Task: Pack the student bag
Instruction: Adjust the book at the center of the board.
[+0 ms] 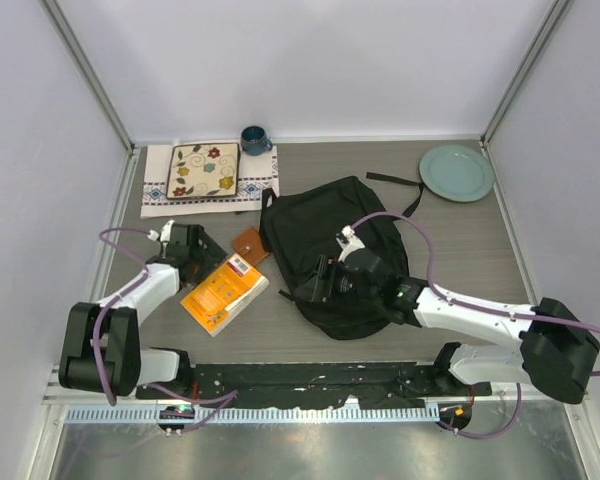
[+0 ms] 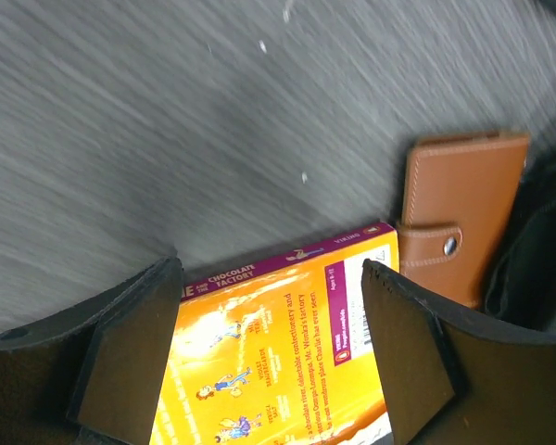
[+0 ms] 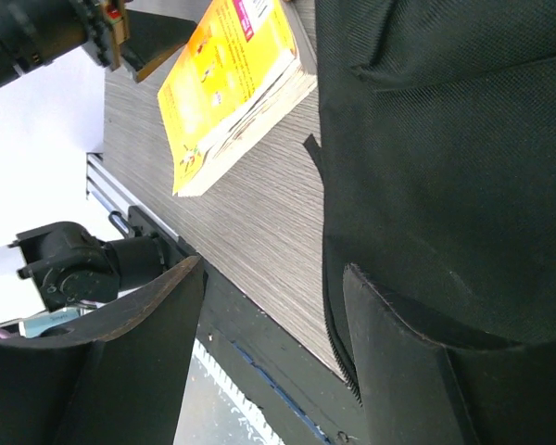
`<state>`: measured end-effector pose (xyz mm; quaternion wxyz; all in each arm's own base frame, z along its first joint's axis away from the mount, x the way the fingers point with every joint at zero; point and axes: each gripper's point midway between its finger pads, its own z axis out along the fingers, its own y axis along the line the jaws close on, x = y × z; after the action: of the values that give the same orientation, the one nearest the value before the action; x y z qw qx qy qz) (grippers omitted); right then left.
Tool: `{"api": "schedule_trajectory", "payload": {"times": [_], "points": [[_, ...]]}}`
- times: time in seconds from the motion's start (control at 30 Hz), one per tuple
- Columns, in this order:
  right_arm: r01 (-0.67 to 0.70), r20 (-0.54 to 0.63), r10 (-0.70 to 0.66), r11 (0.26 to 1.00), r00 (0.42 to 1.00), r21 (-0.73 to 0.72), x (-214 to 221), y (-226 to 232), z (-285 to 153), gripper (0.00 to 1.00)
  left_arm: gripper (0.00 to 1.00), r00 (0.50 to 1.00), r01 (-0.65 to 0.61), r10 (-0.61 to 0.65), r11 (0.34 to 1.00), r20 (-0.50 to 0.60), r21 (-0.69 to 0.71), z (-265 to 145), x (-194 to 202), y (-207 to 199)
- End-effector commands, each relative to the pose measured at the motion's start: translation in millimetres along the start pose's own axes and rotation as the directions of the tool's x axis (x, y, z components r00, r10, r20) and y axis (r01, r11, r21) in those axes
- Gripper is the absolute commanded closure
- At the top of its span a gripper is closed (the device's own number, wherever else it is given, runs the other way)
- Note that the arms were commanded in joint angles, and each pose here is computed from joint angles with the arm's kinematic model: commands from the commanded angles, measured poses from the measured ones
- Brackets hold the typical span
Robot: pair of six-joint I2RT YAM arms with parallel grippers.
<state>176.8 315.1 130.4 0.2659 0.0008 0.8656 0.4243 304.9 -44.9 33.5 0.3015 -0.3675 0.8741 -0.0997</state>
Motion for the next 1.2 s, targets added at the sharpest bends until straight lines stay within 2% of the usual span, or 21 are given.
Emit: {"api": "schedule_trajectory", "payload": {"times": [0.0, 0.1, 0.23, 0.37, 0.53, 0.73, 0.93, 1.17], "points": [[0.0, -0.01, 0.0, 0.998, 1.0, -0.055, -2.3, 17.7, 11.7, 0.33, 0.19, 0.992, 0.028, -0.033, 0.999, -0.12, -0.038, -15.8, 49.6, 17.6], [-0.003, -0.03, 0.001, 0.998, 1.0, -0.059, 1.9, 16.2, 18.8, 0.33, 0.19, 0.994, 0.022, -0.023, 1.0, -0.106, -0.012, -26.9, 56.6, 16.2], [-0.01, -0.057, 0.006, 0.998, 0.998, -0.063, 6.8, 16.4, 26.6, 0.33, 0.2, 0.995, -0.051, 0.05, 0.999, -0.083, -0.015, -38.4, 63.4, 18.8], [-0.019, -0.063, 0.015, 0.998, 0.998, -0.059, 8.8, 14.8, 32.1, 0.33, 0.23, 0.988, -0.119, 0.12, 0.993, -0.097, 0.013, -46.9, 80.6, 11.6], [-0.025, -0.059, 0.022, 0.998, 0.998, -0.05, 5.0, 17.8, 44.0, 0.33, 0.23, 0.982, -0.145, 0.148, 0.989, -0.115, 0.033, -51.6, 96.5, 9.3], [-0.028, -0.062, 0.026, 0.999, 0.998, -0.035, 3.5, 21.9, 61.7, 0.33, 0.22, 0.983, -0.156, 0.16, 0.987, -0.09, 0.05, -62.1, 89.9, 9.2], [0.026, -0.128, -0.032, 0.998, 0.991, -0.05, 33.3, 38.7, 67.6, 0.33, 0.21, 0.985, -0.167, 0.168, 0.985, -0.038, 0.042, -66.7, 79.9, 13.4], [0.029, -0.137, -0.025, 0.999, 0.99, 0.024, 59.4, 18.6, 71.3, 0.33, 0.21, 0.975, -0.216, 0.217, 0.976, -0.038, 0.034, -69.7, 77.6, 15.5]]}}
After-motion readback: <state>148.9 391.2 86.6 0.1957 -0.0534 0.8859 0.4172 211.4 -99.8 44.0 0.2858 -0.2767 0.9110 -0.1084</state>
